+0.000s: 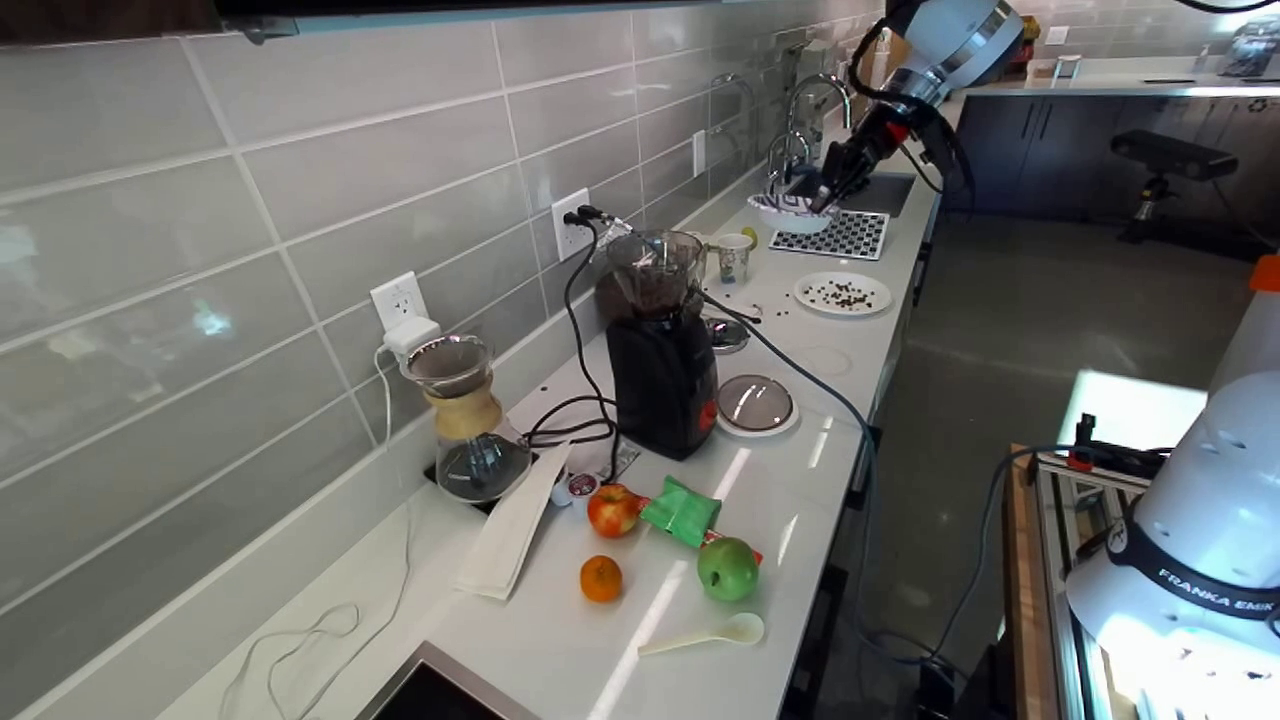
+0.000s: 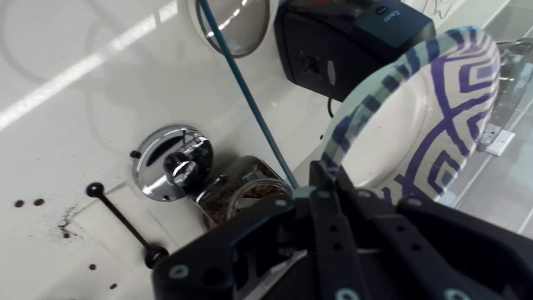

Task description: Pour the coffee beans on the plate into the coffee making machine

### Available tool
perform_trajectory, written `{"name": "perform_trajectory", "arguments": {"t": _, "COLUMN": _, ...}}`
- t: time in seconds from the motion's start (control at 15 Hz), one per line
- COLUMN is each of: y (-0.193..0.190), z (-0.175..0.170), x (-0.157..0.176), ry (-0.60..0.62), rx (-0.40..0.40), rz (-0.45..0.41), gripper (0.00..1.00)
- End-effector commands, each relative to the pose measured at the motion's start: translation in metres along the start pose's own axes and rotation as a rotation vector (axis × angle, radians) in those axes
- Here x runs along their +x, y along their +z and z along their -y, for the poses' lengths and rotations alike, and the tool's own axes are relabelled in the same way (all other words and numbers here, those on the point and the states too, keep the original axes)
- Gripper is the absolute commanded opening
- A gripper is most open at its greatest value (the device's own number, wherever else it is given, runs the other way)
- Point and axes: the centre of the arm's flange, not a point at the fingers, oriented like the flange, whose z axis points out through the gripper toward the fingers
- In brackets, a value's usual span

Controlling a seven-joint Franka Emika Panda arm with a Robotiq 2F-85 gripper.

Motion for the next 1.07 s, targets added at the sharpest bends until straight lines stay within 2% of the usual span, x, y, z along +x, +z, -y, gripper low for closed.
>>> {"name": "perform_trajectory", "arguments": {"t": 0.0, "y": -0.001, "z": -0.034, "x": 0.007, "ry": 0.048, "rx": -0.082, "rz": 0.061, "gripper": 0.01}}
{"name": "perform_trajectory", "arguments": {"t": 0.27, "y": 0.012, "z": -0.072, "x": 0.01, "ry": 0.023, "rx": -0.192, "rz": 0.104, "gripper": 0.01}}
{"name": "perform_trajectory", "arguments": {"t": 0.47, "y": 0.021, "z": -0.101, "x": 0.016, "ry": -0.009, "rx": -0.268, "rz": 0.064, "gripper": 0.01}}
{"name": "perform_trajectory", "arguments": {"t": 0.6, "y": 0.03, "z": -0.118, "x": 0.02, "ry": -0.058, "rx": -0.268, "rz": 0.028, "gripper": 0.01}}
{"name": "perform_trajectory", "arguments": {"t": 1.0, "y": 0.069, "z": -0.158, "x": 0.014, "ry": -0.222, "rx": -0.192, "rz": -0.017, "gripper": 0.01}}
